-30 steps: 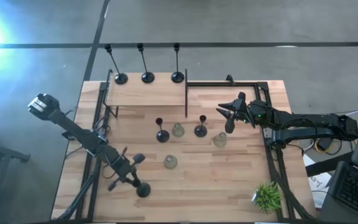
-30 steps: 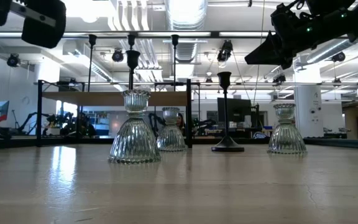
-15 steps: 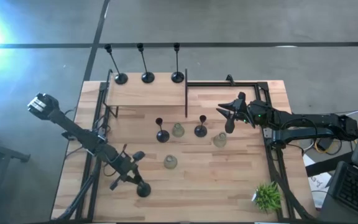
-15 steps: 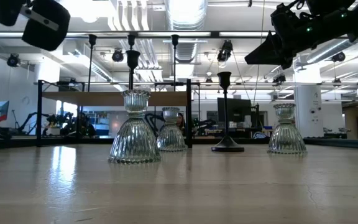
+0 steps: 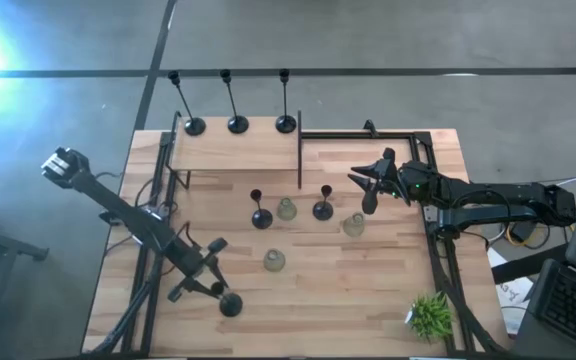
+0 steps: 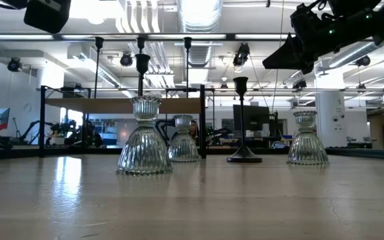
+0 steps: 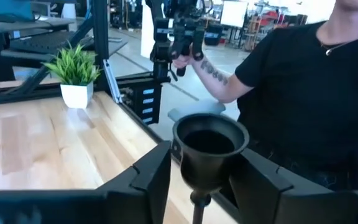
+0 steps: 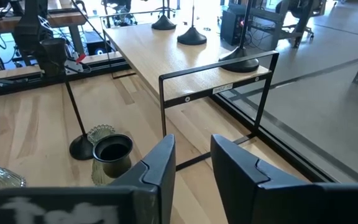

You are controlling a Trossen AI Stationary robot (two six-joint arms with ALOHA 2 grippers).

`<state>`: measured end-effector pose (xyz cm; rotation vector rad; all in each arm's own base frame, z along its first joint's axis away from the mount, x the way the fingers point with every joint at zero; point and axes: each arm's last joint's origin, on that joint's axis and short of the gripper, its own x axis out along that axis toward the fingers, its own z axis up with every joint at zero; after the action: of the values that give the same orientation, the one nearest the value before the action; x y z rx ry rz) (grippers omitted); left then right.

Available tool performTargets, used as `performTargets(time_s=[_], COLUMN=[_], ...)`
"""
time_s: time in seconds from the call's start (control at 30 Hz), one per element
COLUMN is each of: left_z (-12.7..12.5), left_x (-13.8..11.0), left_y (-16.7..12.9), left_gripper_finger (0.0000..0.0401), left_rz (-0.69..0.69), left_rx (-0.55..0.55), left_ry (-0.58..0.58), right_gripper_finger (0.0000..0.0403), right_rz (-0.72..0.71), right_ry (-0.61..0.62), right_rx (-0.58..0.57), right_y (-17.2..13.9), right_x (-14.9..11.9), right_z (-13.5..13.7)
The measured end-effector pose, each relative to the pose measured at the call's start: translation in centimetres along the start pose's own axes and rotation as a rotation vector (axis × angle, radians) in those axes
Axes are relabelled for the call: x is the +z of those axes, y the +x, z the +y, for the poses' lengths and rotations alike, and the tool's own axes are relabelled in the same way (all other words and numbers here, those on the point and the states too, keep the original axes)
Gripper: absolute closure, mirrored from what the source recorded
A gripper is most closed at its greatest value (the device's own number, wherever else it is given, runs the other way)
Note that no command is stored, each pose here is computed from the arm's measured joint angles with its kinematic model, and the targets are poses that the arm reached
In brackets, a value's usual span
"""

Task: Pick & Place candle stick holders
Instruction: Put the black candle holder on the shelf

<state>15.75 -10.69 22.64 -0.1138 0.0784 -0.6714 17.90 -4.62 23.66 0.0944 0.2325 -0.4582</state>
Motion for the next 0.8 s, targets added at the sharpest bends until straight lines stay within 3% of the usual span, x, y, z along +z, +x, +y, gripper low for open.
performTargets(time_s=[0.23,0.37,0.8], left_z=[0.1,0.0,-0.2], left_x=[0.5,1.2,1.4], left_y=[-1.6,-2.5,-3.1], left_gripper_finger=[0.0234,0.0233,0.0233], left_rz=[0.011,-0.025,-0.028], left_rx=[0.115,0.128,0.089], left_ry=[0.111,0.153,0.078], right_gripper_finger=[0.0305,0.0299,0.0306], right_rz=[0.0,0.0,0.001], right_ry=[0.0,-0.001,-0.006], right_rx=[0.0,0.0,0.0], right_y=[0.0,0.0,0.0], right_x=[0.0,0.0,0.0], right_z=[0.0,0.0,0.0])
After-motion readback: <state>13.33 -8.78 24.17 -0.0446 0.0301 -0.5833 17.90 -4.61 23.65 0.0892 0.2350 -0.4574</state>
